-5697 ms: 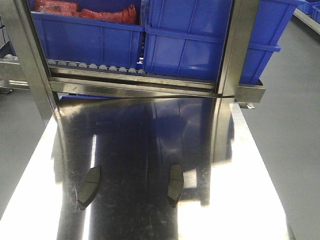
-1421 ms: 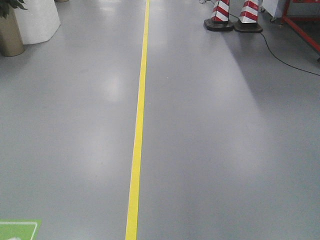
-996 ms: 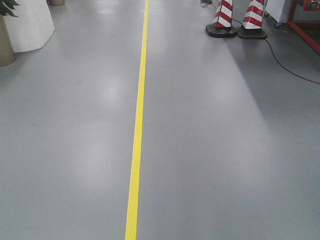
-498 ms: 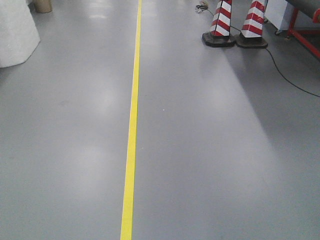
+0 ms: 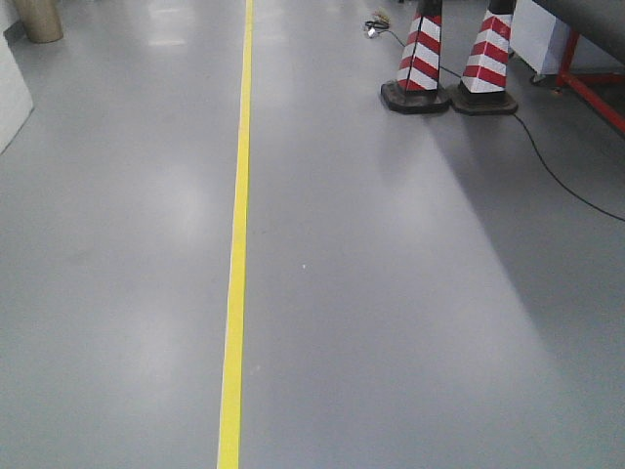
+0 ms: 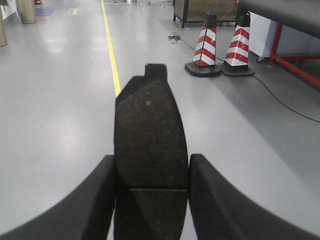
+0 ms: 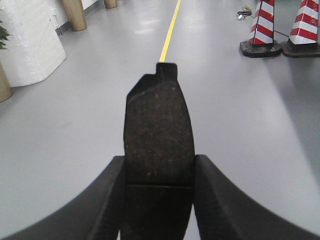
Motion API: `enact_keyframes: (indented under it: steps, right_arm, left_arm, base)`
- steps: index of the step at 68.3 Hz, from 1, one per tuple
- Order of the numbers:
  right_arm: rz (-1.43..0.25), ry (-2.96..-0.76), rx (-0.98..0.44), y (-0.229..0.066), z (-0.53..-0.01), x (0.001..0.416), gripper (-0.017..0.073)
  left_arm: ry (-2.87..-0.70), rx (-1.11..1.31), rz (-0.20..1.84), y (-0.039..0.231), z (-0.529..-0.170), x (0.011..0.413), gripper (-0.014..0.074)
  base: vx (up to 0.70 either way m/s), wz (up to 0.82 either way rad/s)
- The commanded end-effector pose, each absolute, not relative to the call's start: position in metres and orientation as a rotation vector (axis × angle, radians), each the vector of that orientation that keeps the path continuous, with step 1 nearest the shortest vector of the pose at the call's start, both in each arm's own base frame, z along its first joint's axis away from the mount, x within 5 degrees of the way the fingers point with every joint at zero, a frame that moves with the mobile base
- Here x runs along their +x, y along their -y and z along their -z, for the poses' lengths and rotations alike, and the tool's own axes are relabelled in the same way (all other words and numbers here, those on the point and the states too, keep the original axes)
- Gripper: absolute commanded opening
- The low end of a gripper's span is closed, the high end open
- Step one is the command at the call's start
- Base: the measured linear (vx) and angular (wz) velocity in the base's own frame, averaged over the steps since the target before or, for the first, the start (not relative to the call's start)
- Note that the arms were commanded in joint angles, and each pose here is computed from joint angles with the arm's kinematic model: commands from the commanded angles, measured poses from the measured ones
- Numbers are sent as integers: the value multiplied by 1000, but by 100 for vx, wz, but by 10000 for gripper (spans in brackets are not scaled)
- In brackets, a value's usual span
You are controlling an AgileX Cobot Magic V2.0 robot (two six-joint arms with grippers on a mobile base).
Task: Move and align brake pads A on conveyor
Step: 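Drive the base across the floor holding a pad in each gripper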
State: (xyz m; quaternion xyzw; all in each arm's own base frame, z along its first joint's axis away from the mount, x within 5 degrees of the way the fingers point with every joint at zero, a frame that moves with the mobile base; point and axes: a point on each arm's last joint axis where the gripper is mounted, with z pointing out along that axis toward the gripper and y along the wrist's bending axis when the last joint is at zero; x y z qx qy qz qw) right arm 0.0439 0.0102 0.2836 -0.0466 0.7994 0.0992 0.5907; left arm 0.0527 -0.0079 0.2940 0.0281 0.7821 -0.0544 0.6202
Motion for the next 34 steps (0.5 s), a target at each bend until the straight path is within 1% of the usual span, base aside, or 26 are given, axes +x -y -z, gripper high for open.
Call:
enact_keyframes:
  steps: [1,17,34]
  right_arm:
    - [-235,-1738,-106,-10,-301,46,-7]
    - [-235,-1738,-106,-10,-301,46,-7]
    - [-235,-1738,-106,-10,-301,46,-7]
  left_arm:
    - [-1691,53,140,8,-310,54,-6]
    - [-1691,53,140,8,-310,54,-6]
    - [-1691,53,140,8,-310,54,-6]
  base:
    - [68,-3]
    - [69,0]
    - [70,9]
